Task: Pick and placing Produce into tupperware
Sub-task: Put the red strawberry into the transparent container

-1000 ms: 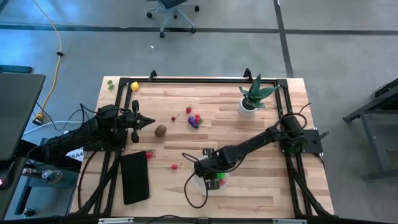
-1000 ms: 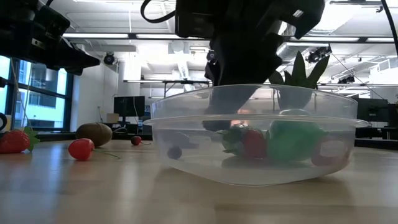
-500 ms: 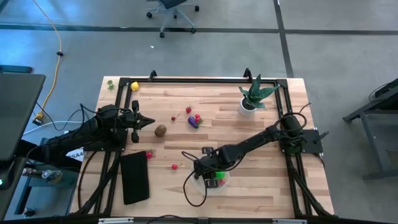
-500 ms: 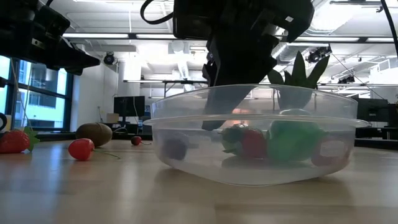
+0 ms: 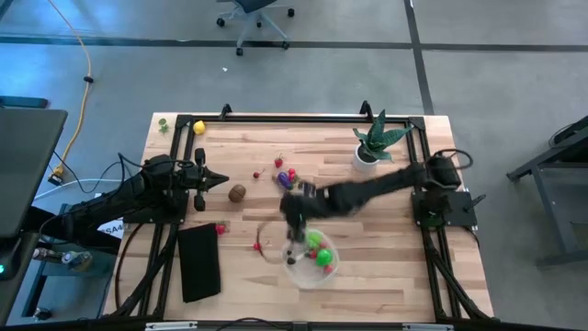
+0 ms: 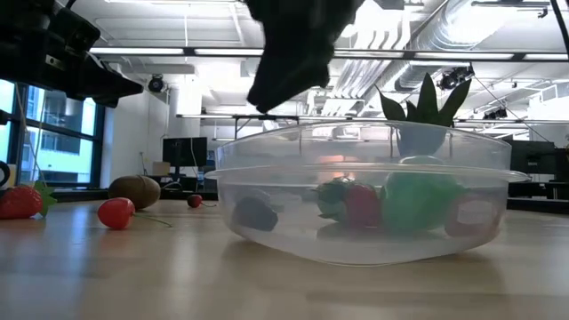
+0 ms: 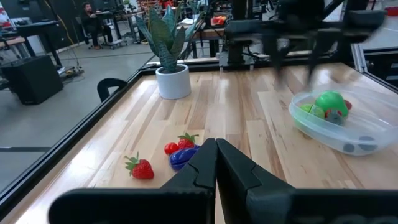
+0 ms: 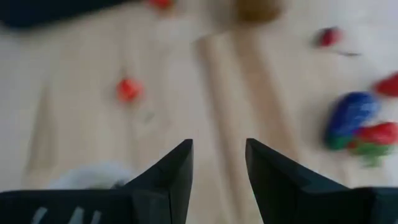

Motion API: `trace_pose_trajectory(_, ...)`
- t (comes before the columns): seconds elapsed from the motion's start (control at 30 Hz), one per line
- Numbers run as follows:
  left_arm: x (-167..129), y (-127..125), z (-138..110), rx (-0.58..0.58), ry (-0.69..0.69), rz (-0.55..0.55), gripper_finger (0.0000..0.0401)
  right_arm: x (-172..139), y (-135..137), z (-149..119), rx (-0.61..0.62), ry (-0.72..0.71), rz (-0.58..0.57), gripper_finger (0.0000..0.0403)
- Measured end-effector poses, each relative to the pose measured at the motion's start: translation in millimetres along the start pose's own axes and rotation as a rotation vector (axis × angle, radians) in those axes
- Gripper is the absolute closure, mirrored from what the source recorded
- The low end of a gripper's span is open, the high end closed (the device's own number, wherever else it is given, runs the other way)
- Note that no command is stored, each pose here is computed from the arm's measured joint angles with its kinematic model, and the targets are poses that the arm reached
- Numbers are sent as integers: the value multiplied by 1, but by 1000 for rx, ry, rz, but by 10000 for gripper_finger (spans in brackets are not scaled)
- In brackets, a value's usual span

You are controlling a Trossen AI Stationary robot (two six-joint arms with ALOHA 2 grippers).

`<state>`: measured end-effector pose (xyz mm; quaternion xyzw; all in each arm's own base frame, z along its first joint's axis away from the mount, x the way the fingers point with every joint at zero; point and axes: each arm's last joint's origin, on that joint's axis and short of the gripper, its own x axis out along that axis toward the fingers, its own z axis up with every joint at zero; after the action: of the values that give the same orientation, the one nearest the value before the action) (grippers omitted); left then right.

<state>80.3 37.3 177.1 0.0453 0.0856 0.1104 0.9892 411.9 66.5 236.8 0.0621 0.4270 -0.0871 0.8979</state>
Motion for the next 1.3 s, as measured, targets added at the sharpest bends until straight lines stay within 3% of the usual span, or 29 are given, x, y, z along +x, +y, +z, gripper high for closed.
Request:
trace_pose_trajectory(0.2, 0, 0, 0, 0, 0, 0, 400, 18, -77, 27, 214, -66, 14, 251)
trace_pose_trajectory(0.37, 0, 0, 0, -1, 2, 0, 400, 36, -111, 26, 298, -13, 2, 202)
trace_pose_trajectory(0.6, 0, 0, -1, -2, 7, -1, 400, 50, -127, 24, 319, 102, -111, 143)
trace_pose_trajectory(0.8, 0, 0, -1, -2, 7, -1, 400, 53, -146, 15, 418, 184, -185, 146)
trace_pose_trajectory(1.03, 0, 0, -1, -2, 7, -1, 400, 75, -164, 4, 466, 259, -138, 148)
trace_pose_trajectory(1.3, 0, 0, -1, -2, 7, -1, 400, 84, -165, -1, 487, 283, -136, 149)
